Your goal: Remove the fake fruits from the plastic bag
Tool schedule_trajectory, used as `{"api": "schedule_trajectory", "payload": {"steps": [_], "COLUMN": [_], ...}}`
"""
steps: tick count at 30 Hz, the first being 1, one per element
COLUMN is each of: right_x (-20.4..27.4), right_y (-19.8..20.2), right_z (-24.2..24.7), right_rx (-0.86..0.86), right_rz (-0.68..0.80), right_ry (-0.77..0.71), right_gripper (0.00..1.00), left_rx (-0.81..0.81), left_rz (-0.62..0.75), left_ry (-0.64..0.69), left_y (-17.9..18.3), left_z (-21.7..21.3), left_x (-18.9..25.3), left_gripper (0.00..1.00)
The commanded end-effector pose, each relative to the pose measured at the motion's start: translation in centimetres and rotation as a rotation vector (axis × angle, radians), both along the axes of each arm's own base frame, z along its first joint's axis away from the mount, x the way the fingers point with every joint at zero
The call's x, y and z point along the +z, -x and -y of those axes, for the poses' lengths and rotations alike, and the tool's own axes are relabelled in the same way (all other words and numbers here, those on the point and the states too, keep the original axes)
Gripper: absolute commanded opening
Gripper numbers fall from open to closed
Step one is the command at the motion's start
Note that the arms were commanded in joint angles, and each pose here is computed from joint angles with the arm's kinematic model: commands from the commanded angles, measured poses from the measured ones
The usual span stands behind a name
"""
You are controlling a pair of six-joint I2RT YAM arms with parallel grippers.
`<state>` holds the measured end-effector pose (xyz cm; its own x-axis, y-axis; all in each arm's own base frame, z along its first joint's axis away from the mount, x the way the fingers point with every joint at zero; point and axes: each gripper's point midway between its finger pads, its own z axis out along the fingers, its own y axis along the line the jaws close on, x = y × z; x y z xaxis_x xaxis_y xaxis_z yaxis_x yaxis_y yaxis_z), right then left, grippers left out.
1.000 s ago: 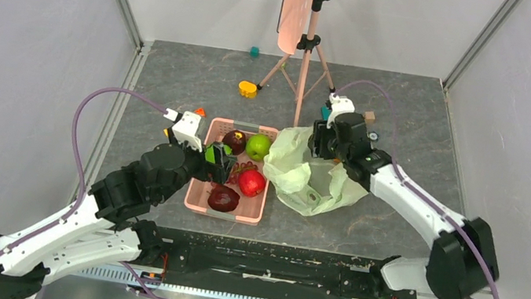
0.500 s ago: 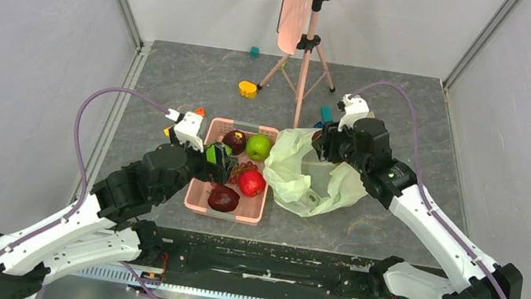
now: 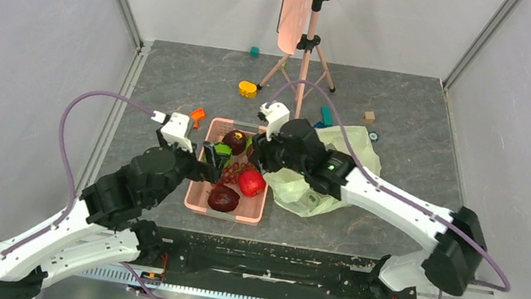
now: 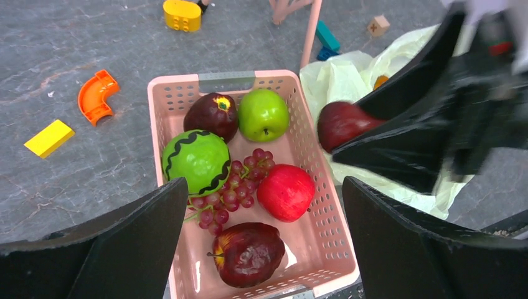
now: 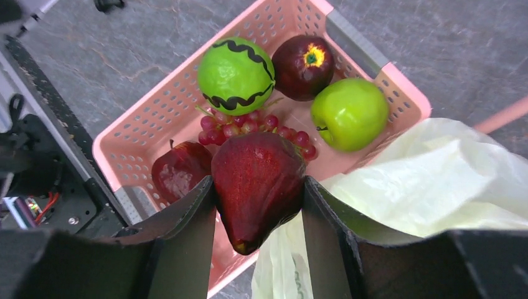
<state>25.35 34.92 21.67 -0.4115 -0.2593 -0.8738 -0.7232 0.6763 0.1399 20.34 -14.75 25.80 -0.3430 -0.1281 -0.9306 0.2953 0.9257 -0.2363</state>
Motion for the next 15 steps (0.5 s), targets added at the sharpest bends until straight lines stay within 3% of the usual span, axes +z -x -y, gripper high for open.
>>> {"api": "schedule_trajectory", "payload": {"steps": [1, 9, 15], "right_x": [-1.6, -6.4, -9.3], "right_y": [-1.7, -5.4, -6.7], "right_z": [-2.7, -5.4, -6.3], "right_rx": [-0.017, -0.090, -0.108], "right_rz": [-0.016, -0.053, -0.085], "right_ry": [0.005, 0.116, 0.194], "right_gripper": [0.45, 0.47, 0.55], "left_rx": [0.075, 0.069, 0.076], "left_rz": [0.050, 0.042, 0.045], "left_ry": [0.017, 0.022, 0.027], "left_y": [-0.1, 0.3, 0.4], "left_z": [-2.1, -2.3, -2.6], "left_x": [1.3, 1.1, 0.9], "left_gripper": [1.00, 1.00, 1.00]}}
